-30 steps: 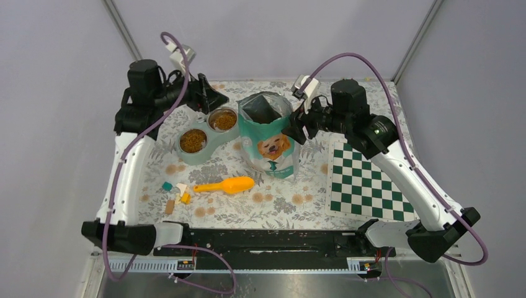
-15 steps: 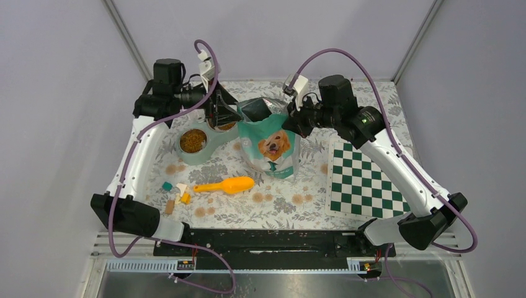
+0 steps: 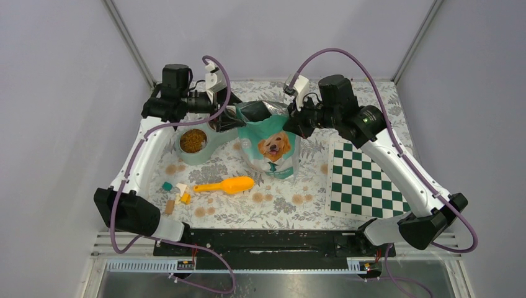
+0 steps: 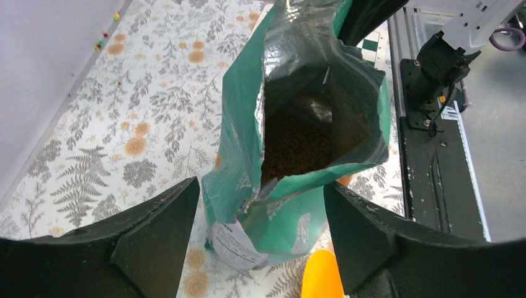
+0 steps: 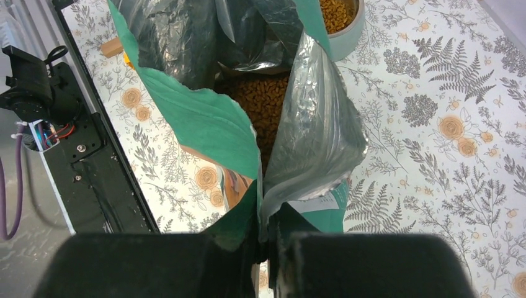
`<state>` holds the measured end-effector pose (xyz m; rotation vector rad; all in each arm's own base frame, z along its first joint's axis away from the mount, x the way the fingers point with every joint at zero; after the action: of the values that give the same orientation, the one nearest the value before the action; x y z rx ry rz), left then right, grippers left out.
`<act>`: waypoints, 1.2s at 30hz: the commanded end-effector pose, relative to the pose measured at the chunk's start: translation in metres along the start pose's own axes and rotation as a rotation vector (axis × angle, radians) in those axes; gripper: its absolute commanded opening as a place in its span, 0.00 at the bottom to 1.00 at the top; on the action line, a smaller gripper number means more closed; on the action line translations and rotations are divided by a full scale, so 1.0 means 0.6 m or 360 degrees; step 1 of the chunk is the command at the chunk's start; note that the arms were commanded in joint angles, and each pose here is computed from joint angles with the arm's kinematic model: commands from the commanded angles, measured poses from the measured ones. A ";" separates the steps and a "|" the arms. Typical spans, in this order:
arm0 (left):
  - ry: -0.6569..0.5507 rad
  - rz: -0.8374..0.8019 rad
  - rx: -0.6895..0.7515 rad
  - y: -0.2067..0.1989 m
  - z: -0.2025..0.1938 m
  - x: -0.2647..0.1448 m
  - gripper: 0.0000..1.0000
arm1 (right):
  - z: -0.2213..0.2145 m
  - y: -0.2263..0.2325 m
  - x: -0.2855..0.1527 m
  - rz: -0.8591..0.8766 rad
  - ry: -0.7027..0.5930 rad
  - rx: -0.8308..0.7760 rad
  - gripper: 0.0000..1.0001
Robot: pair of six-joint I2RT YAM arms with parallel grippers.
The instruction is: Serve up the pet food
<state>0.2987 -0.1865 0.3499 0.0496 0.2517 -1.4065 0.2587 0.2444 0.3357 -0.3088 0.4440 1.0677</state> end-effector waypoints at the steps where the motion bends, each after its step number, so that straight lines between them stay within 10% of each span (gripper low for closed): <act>1: -0.0169 -0.0091 0.0231 -0.002 0.036 0.005 0.71 | 0.067 0.005 -0.046 -0.0033 -0.0204 -0.0057 0.13; 9: -0.0332 -0.0102 0.0286 -0.004 0.061 0.008 0.33 | 0.052 0.002 -0.030 0.0000 -0.0160 -0.0115 0.36; 17: -0.0223 -0.0050 0.0326 -0.012 0.043 -0.003 0.01 | 0.046 -0.009 -0.052 -0.0074 -0.0066 -0.0266 0.00; 36: -0.0165 0.0664 0.0638 0.023 0.077 -0.081 0.00 | 0.109 -0.106 -0.173 -0.0854 -0.0303 -0.0934 0.00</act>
<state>0.2976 -0.1667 0.3527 0.0970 0.1520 -1.2412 0.2757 0.2116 0.3663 -0.6625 0.2126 0.9744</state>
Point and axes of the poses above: each gripper's point midway between its finger pads, its own x axis out along the fingers, its own y axis along the line the jaws close on, z = x × y, the point moved 3 cm from there along -x, back along the fingers, and after that the axes turned 6 degrees about -x, right-handed, at the moved point
